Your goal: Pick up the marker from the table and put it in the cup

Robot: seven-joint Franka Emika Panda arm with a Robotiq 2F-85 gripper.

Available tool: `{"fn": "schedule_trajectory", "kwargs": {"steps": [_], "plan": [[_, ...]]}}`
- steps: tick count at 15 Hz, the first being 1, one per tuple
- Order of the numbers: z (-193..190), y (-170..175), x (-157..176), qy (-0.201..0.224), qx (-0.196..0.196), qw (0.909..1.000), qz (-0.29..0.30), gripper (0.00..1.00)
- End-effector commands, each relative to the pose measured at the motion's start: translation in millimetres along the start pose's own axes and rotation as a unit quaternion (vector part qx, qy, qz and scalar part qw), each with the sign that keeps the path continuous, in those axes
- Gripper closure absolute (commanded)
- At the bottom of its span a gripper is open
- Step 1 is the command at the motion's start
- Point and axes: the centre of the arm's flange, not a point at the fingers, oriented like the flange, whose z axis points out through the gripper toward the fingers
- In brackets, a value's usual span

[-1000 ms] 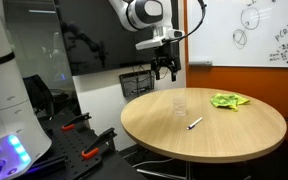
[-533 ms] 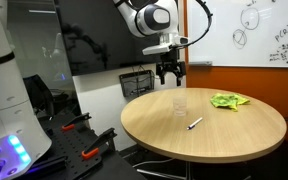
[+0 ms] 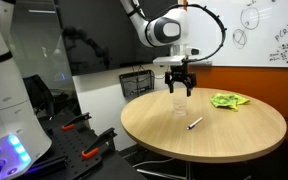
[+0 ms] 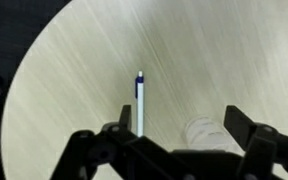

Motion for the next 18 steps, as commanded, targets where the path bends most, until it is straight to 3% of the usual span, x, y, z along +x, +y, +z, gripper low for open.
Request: {"fn": "schedule_trajectory", "kwargs": {"steps": [1, 6, 12, 17, 18], "plan": [[42, 14, 39, -0.010, 0.007, 0.9999, 0.008, 0.00], [96, 25, 64, -0.021, -0.007, 0.9996, 0.017, 0.00], [131, 47, 75, -0.034, -0.015, 0.9982, 0.047, 0.15], [141, 51, 71, -0.049, -0.017, 0.9976, 0.046, 0.52], [144, 51, 70, -0.052, -0.017, 0.9976, 0.044, 0.67]]}}
